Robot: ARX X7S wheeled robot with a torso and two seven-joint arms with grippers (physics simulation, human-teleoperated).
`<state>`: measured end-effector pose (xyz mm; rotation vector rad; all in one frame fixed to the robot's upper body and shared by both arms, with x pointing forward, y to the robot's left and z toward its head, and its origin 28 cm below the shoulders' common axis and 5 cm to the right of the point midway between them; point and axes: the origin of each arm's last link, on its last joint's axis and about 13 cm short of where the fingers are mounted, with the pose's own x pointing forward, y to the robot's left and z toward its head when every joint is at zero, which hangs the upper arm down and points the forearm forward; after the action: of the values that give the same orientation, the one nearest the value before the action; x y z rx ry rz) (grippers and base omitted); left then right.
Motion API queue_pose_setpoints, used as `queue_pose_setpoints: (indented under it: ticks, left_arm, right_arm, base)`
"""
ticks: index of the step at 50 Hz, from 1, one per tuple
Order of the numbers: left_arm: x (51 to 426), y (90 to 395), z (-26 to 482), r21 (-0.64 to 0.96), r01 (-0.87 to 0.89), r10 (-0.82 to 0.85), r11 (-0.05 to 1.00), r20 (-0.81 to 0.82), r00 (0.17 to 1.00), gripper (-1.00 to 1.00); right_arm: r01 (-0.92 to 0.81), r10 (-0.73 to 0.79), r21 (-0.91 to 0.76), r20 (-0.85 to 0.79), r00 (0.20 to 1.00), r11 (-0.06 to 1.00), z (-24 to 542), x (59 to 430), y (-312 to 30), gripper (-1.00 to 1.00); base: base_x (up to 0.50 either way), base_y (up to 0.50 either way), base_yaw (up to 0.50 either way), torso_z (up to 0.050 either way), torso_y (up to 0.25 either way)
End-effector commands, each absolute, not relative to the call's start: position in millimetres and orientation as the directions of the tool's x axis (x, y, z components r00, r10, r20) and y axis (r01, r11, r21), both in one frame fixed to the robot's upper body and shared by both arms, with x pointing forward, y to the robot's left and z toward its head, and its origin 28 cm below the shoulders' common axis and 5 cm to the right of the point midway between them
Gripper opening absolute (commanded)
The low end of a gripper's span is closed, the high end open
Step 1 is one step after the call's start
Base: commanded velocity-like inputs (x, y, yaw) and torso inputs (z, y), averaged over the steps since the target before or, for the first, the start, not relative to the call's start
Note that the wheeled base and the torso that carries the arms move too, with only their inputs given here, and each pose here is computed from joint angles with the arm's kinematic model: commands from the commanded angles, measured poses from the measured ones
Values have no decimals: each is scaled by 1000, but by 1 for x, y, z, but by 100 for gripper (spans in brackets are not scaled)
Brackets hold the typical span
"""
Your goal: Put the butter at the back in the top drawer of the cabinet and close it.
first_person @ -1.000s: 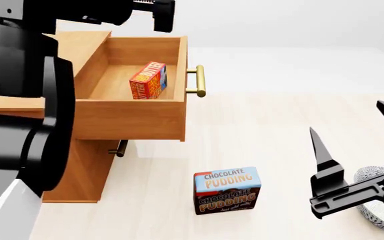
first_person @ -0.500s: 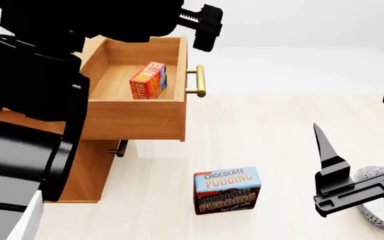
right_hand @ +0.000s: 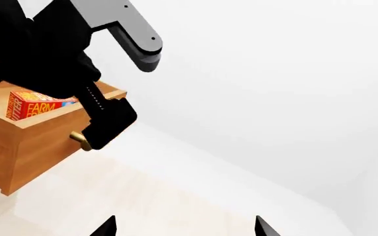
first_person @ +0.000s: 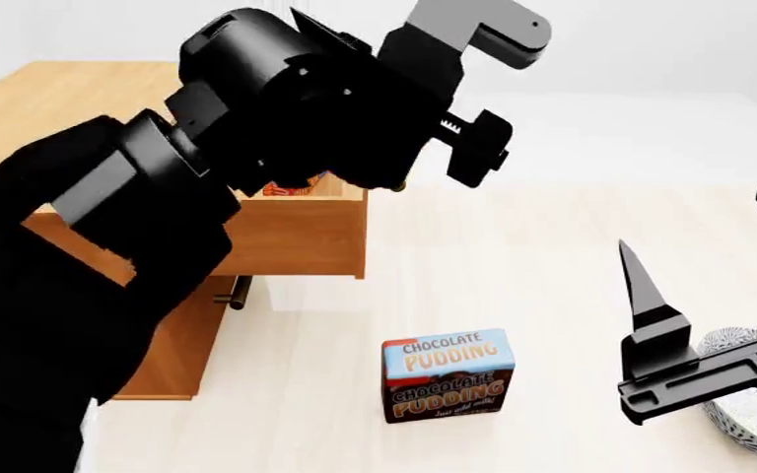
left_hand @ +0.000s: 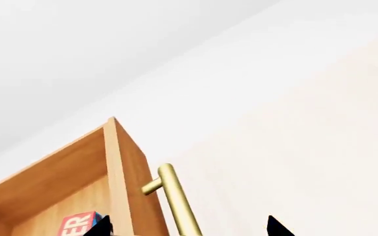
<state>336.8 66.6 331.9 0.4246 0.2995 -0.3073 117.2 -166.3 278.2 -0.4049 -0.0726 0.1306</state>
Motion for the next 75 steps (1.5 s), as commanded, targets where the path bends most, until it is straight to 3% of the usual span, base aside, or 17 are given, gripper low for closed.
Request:
queue_pose_setpoints:
  ticks: [1, 31, 48, 75]
  left_arm:
    - [340, 58, 304, 429, 300, -167, 852, -321, 932, 100]
    - [334, 55, 279, 474, 424, -244, 772, -395, 886, 100]
    - [340, 75, 253, 514, 359, -16, 779, -556, 831, 100]
    - [351, 94, 232, 547, 303, 126, 780, -611, 781, 100]
  right_arm:
    - [-112, 141, -396, 45, 989, 911, 278, 117, -166, 100]
    - [-103, 131, -397, 45, 990, 912, 281, 115, -166, 100]
    - [-101, 130, -397, 47, 990, 912, 281, 115, -166, 100]
    - [-96, 128, -400, 56, 990, 912, 290, 110, -166, 100]
  base:
    - [0, 0, 0, 0, 0]
    - [0, 0, 0, 0, 0]
    - [0, 0, 0, 0, 0]
    - [0, 0, 0, 0, 0]
